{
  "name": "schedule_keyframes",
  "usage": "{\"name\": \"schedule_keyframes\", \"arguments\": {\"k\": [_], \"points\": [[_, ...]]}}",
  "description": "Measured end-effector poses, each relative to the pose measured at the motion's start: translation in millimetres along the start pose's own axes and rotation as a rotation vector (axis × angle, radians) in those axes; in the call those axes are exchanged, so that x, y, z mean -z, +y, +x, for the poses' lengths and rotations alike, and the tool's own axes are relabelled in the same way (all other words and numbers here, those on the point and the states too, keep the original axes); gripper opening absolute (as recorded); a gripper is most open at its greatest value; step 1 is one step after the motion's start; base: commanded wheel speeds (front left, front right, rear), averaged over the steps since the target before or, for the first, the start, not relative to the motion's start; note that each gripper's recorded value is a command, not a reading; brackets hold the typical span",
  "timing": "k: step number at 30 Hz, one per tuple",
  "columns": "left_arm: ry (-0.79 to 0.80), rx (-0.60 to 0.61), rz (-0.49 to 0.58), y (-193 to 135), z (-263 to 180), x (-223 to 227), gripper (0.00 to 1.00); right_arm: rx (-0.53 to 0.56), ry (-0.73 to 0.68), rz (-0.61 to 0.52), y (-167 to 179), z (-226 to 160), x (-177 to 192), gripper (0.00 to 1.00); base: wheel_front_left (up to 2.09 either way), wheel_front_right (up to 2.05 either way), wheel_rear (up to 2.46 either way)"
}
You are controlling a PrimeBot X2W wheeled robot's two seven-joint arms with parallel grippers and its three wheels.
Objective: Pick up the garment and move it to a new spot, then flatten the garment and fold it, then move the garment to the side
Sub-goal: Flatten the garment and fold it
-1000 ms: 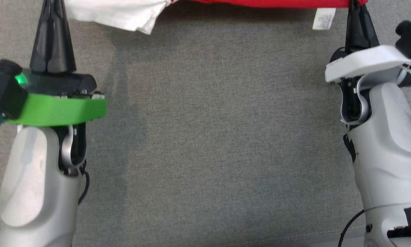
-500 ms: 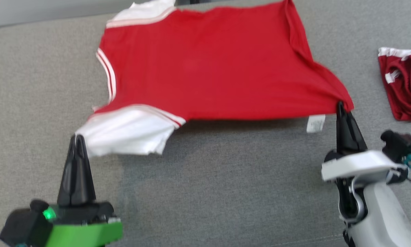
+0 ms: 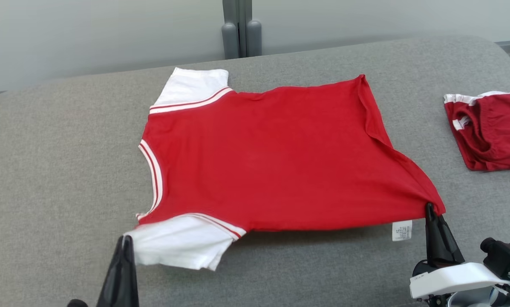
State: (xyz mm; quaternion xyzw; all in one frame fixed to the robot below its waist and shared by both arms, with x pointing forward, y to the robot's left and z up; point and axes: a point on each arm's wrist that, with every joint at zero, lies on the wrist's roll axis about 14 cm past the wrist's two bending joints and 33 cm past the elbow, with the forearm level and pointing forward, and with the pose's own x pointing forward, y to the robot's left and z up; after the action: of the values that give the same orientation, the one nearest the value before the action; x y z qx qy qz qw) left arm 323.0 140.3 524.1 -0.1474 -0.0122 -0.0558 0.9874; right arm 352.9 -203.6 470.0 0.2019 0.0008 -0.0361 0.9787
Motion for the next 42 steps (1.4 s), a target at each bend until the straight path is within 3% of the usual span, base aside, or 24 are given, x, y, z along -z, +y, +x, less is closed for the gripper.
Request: {"name": "schedule_keyframes", "arguments": {"k": [13,24,31,42], "points": [[0.113,0.007,-0.029,3,8,44,0.0,0.047,0.116,0.021,-12,1,37,0.0,0.0,0.0,0.0],[0.029,0.146,0.047,-17,91,31,0.0,0.021,0.074,0.038,-2,47,24,0.0,0.0,0.0,0.0],[0.045,0.123,0.048,-13,149,48,0.0,0.015,0.068,0.015,0,87,21,0.0,0.0,0.0,0.0],[0.108,0.069,0.064,6,179,78,0.0,0.019,0.106,0.003,-2,115,35,0.0,0.0,0.0,0.0]]}}
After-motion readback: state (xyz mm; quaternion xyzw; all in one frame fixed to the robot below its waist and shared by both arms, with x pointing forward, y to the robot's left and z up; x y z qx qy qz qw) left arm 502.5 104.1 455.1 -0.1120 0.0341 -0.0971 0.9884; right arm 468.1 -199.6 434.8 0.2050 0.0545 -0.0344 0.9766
